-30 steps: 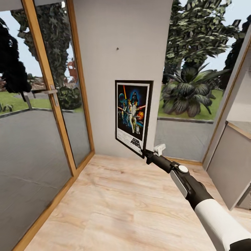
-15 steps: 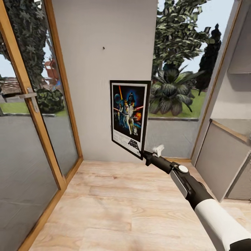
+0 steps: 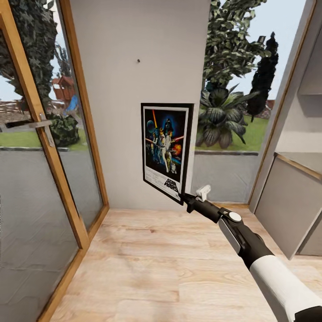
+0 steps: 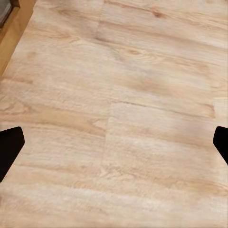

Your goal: Pick up the poster from the kitchen countertop and hang it on one of the wall nails in the kitchen.

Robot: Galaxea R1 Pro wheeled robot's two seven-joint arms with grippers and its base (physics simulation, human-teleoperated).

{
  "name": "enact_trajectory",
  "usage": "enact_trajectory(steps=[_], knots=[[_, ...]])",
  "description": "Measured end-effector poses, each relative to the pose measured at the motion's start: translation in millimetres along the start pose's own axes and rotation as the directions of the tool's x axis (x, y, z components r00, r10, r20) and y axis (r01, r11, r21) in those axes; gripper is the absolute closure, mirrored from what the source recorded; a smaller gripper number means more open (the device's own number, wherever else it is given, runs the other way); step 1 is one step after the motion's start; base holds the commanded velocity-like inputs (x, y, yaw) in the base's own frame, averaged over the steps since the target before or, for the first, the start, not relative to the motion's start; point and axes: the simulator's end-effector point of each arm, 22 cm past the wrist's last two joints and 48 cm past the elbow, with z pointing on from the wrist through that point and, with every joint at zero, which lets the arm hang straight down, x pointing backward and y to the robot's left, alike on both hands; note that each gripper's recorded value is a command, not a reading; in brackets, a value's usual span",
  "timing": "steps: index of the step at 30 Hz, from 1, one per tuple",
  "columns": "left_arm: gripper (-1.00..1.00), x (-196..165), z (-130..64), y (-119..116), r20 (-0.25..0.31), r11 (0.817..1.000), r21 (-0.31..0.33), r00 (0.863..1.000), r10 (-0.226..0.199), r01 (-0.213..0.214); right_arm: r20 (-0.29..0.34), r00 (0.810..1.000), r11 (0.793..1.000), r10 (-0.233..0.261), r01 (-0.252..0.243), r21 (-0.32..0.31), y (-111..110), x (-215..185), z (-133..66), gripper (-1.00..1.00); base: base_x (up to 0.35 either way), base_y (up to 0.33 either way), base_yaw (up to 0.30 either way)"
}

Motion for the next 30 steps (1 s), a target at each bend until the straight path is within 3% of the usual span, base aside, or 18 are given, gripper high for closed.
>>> enact_trajectory(steps=[7, 23, 30], knots=[[-1.00, 0.0, -0.2, 0.0, 0.000, 1.000, 0.000, 1.000, 0.000, 0.000, 0.000, 1.000, 1.000, 0.000, 0.000, 0.000, 0.3, -0.3, -0.1, 1.00, 0.090, 0.040, 0.000], [-1.00, 0.5, -0.3, 0.3, -0.002, 1.000, -0.001, 1.000, -0.001, 0.001, 0.000, 1.000, 1.000, 0.000, 0.000, 0.000, 0.4, -0.6, -0.2, 1.00, 0.321, 0.001, 0.000], [-1.00, -4.4, 0.5, 0.5, 0.010, 1.000, -0.001, 1.000, 0.002, -0.002, 0.005, 1.000, 1.000, -0.005, 0.005, -0.021, 4.0, -3.5, -0.5, 1.00, 0.022, 0.000, 0.000]])
